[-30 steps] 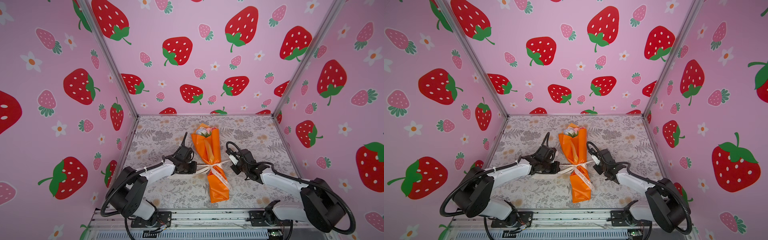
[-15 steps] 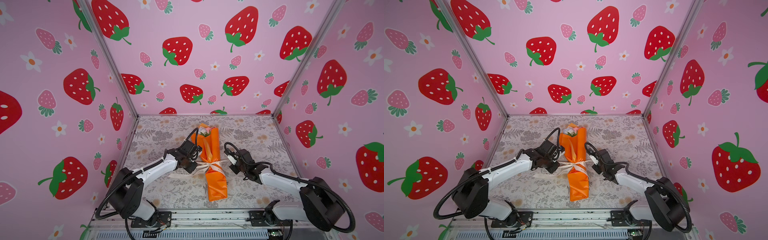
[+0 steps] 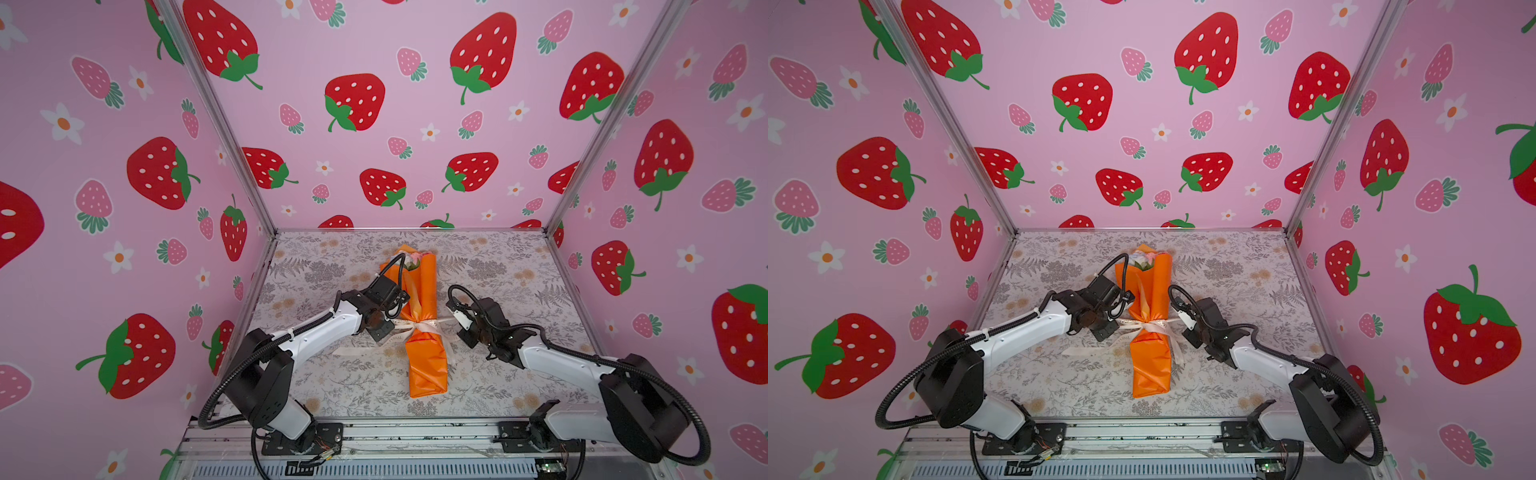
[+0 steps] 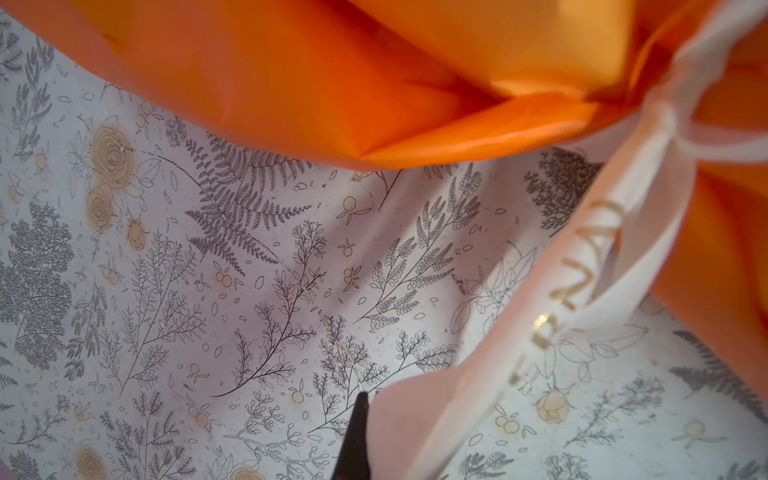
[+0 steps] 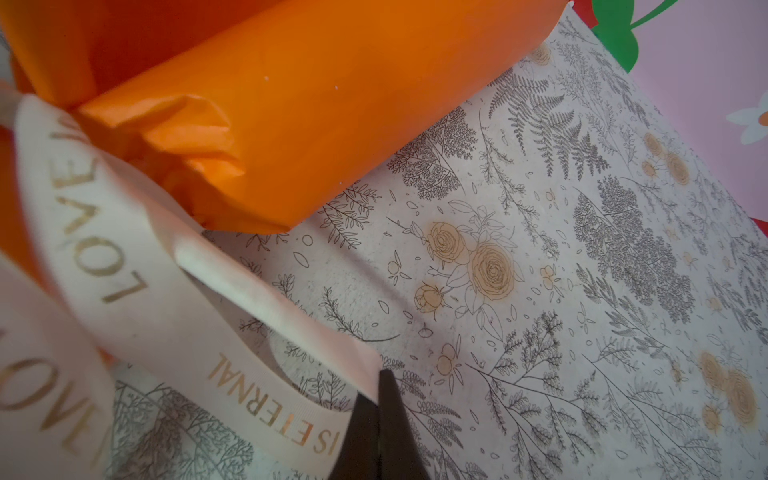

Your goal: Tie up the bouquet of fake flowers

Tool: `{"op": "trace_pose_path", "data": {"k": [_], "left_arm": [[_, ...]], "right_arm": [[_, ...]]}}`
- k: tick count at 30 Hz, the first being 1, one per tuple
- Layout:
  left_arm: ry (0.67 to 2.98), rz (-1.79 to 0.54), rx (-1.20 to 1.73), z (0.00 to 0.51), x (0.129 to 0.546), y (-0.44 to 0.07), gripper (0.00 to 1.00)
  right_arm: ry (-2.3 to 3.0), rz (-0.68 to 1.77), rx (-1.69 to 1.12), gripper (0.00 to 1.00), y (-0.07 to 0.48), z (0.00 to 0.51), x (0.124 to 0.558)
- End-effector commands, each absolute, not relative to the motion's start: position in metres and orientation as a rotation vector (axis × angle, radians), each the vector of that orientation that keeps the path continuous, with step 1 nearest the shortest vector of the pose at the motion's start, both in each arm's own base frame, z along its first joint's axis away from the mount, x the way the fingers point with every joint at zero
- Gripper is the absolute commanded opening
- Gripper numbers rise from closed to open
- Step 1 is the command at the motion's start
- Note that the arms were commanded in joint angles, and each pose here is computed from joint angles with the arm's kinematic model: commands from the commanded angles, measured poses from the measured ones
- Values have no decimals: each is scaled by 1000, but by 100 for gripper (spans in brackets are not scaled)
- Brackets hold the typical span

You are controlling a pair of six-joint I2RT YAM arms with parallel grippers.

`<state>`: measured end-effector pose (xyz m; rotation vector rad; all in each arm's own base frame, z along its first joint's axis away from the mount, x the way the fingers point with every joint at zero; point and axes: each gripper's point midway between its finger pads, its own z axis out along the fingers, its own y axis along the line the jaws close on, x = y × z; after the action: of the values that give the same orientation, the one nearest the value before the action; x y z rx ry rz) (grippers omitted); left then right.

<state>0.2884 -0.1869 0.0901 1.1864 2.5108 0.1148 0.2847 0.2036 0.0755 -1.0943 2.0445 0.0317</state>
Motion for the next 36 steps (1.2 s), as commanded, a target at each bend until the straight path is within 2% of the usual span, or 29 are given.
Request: {"op": "trace_pose_path", "data": {"k": [1,3,5,7,12,16,21,25,29,31,36], "left_arm": [[2687,242,1119,78,274,-155,2],[2714,231,1056,79,276,-157,16],[2708,177,986,86,278,-162,30],[2674,56,903,98,278,-170,41],[2524,-219,649,139,278,-170,57],[2420,-267,424,164,280,-142,68],[2361,-387,118,175,282,-108,78],[2335,-709,-70,167,283,-120,78],[2356,-950,-135,147,280,-144,78],[2369,-1024,-186,135,281,-150,78],[2396,-1134,-267,113,283,-160,78]], "right_arm": [[2101,-50,-1014,0,181,78,292],[2099,-19,-1004,10,185,85,291],[2104,15,-923,31,185,99,294],[2063,23,-819,42,180,122,299],[1930,-50,-532,67,139,174,314],[1901,-144,-284,78,93,194,324],[1934,31,-140,81,85,194,327],[1992,328,-158,78,120,182,319],[2080,573,-152,74,149,158,309],[2153,591,-103,74,149,138,306],[2238,458,-44,75,131,108,307]]}}
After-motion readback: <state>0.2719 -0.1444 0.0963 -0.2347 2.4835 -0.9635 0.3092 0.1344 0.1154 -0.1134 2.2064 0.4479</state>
